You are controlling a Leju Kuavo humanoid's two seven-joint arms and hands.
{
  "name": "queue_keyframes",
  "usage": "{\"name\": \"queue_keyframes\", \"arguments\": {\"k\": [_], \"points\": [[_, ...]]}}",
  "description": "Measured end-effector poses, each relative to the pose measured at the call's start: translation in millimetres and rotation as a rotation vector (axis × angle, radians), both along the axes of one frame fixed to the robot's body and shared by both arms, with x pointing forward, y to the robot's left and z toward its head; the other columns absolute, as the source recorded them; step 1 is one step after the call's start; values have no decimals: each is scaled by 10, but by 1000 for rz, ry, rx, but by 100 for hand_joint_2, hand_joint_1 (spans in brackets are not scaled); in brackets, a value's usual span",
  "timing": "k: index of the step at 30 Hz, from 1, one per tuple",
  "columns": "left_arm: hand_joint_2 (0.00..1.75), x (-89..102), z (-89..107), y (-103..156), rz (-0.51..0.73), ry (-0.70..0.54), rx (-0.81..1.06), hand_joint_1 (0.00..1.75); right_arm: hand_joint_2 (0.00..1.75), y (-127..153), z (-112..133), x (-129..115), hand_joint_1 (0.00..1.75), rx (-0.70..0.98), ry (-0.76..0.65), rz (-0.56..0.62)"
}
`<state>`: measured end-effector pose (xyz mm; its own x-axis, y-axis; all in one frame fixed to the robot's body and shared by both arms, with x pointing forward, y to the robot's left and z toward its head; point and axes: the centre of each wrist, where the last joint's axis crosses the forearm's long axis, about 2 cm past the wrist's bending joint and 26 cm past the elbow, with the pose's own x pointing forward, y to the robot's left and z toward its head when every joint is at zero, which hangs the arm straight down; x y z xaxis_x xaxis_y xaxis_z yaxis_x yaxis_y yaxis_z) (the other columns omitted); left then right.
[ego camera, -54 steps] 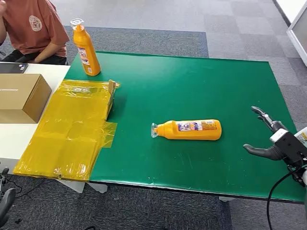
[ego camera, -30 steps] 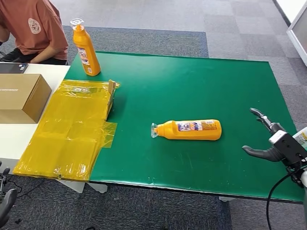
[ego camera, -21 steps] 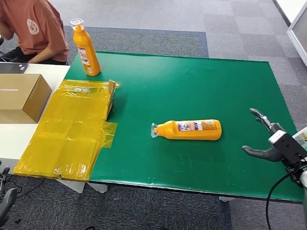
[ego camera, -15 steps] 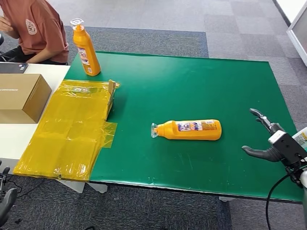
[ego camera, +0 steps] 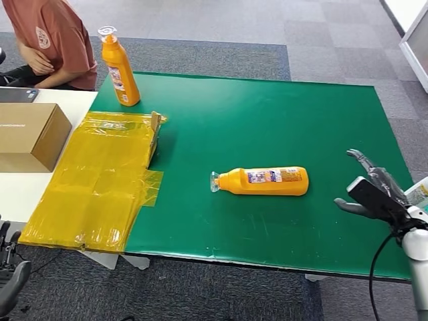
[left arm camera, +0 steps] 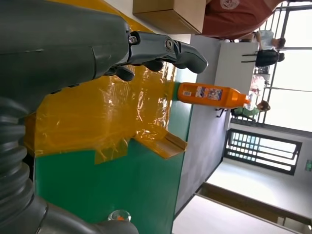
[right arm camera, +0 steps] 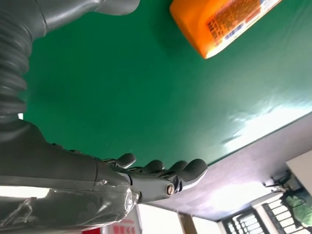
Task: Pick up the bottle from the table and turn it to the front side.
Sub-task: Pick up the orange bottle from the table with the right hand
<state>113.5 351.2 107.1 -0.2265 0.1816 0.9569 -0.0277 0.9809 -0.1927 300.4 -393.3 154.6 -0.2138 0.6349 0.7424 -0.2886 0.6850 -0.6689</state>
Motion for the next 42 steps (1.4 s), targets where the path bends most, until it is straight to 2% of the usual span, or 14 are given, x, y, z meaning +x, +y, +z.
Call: {"name": "queue_keyframes", "arguments": {"k": [7,14,20,27,42], "points": [[175,83,15,-98,-9,14,-12,0,175,411,64,373,0,-289,-75,-89],[175,209,53,-180,-31,-6,-20,0,175,867,87,709,0,-414,-93,-72],[175,302,70,-242,-55,-17,-23,0,175,1127,61,876,0,-500,-85,-53],[175,379,88,-264,-68,-17,-23,0,175,1316,-16,924,0,-573,-59,-22],[175,383,77,-239,-65,-15,-29,0,175,1393,-12,957,0,-610,-63,-2]]}}
